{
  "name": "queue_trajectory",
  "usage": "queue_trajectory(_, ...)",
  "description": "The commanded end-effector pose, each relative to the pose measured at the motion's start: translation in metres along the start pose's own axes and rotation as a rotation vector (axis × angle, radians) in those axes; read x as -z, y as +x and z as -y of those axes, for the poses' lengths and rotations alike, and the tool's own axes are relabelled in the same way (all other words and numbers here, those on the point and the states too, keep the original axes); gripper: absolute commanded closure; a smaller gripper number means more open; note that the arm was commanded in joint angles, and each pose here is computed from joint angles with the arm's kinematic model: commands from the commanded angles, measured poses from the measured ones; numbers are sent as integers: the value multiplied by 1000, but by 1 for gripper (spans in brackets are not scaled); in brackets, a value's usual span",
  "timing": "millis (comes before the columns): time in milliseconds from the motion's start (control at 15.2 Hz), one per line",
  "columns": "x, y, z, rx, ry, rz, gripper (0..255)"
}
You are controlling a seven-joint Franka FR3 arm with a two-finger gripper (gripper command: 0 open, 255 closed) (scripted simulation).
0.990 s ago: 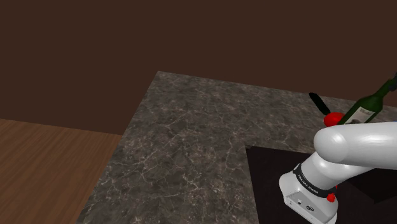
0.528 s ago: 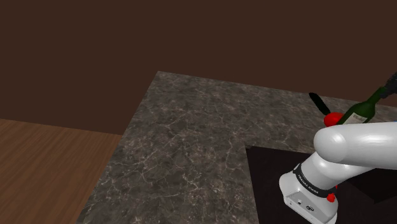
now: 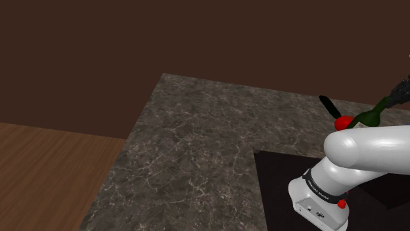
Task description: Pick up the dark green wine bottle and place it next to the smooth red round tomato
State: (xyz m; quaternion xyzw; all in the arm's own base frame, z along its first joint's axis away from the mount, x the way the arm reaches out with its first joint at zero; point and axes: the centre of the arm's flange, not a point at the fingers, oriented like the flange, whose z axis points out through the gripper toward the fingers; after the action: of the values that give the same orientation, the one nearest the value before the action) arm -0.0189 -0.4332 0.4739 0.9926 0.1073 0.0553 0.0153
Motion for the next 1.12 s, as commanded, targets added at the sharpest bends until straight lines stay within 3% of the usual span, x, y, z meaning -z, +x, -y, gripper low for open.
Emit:
queue_trajectory(0, -4, -1, 1, 0, 4, 0, 255)
queue_trajectory(396, -4, -1, 1, 0, 4, 0, 255)
queue_trajectory(462, -4, -1, 1, 0, 4, 0, 0)
queue_trajectory(792, -4, -1, 1, 0, 4, 0, 0)
queue_trajectory(1056, 46, 0, 0, 0, 4, 0, 0)
